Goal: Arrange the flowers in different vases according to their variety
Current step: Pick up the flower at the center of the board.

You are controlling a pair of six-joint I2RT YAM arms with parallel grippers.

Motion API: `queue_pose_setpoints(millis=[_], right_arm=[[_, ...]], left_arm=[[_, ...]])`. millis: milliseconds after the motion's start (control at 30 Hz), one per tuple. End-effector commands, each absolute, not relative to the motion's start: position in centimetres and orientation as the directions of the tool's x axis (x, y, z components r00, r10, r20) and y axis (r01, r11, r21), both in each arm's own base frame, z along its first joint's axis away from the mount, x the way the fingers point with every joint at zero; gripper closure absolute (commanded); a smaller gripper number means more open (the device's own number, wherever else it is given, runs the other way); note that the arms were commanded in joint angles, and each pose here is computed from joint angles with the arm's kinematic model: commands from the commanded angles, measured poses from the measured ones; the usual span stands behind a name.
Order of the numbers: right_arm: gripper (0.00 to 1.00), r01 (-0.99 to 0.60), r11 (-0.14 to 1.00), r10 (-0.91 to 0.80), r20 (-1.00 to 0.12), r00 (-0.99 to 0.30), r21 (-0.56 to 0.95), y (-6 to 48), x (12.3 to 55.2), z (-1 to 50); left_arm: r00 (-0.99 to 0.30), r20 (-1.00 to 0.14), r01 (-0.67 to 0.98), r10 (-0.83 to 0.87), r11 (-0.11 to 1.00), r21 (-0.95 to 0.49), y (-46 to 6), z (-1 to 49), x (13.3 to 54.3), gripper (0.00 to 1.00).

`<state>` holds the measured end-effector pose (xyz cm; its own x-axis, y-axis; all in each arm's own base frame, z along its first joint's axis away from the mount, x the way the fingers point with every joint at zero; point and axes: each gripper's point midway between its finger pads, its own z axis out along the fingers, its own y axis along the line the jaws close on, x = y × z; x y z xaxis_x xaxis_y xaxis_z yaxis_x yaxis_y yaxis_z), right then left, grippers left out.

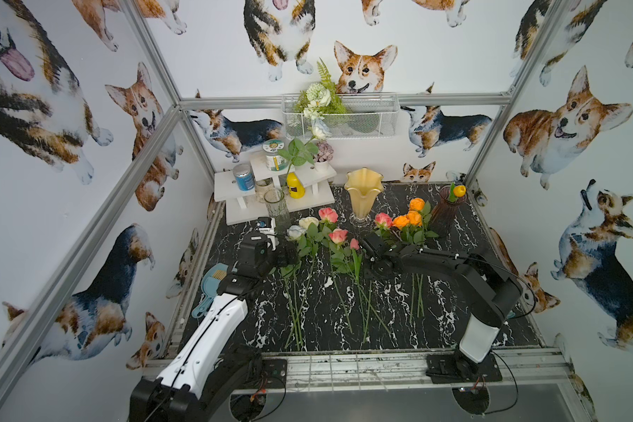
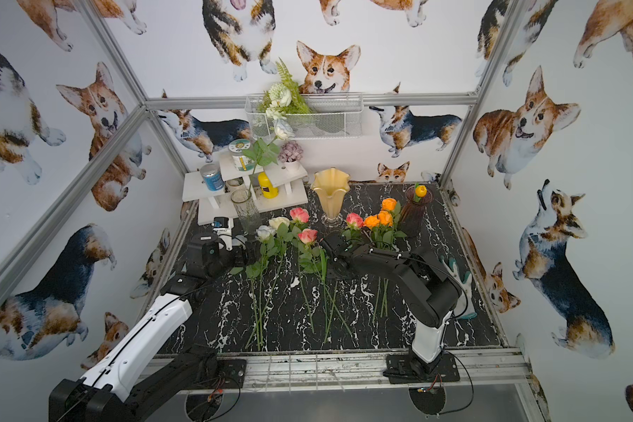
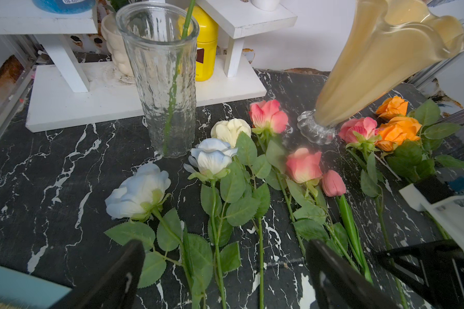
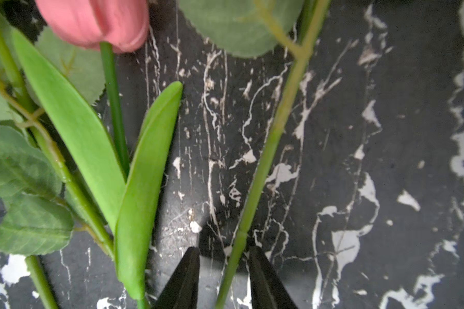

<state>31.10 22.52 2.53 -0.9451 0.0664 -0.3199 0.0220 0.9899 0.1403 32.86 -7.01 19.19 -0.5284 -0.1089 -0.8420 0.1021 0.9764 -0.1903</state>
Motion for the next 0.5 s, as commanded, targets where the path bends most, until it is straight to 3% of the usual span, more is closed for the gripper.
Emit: queue_pose_setpoints(millis=[0,200,300,467], right_arm=[[0.66,0.039,0.993,0.07,-0.298,-0.952,0.108,22.0,30.8,1.8],[0.94,0.05,0.993,0.078,-0.287,-0.955,0.104,21.5,30.3,1.2],[1.0,0.063,0.991,0.096,-0.305,-0.947,0.114,21.3,30.3,1.6],[1.0,0.082,0.988,0.126,-0.377,-0.917,0.13,20.8,30.9,3.6]], left_arm=[[-0.54,-0.834,0.108,-0.114,0.973,-0.203,-7.3,18.9,32.7,0.0],[-0.544,-0.831,0.109,-0.117,0.972,-0.209,-7.3,18.8,32.8,0.0],[-0.544,-0.831,0.108,-0.119,0.972,-0.211,-7.3,18.8,32.7,0.0],[-0.546,-0.829,0.105,-0.123,0.971,-0.213,-7.3,18.7,32.7,0.0]])
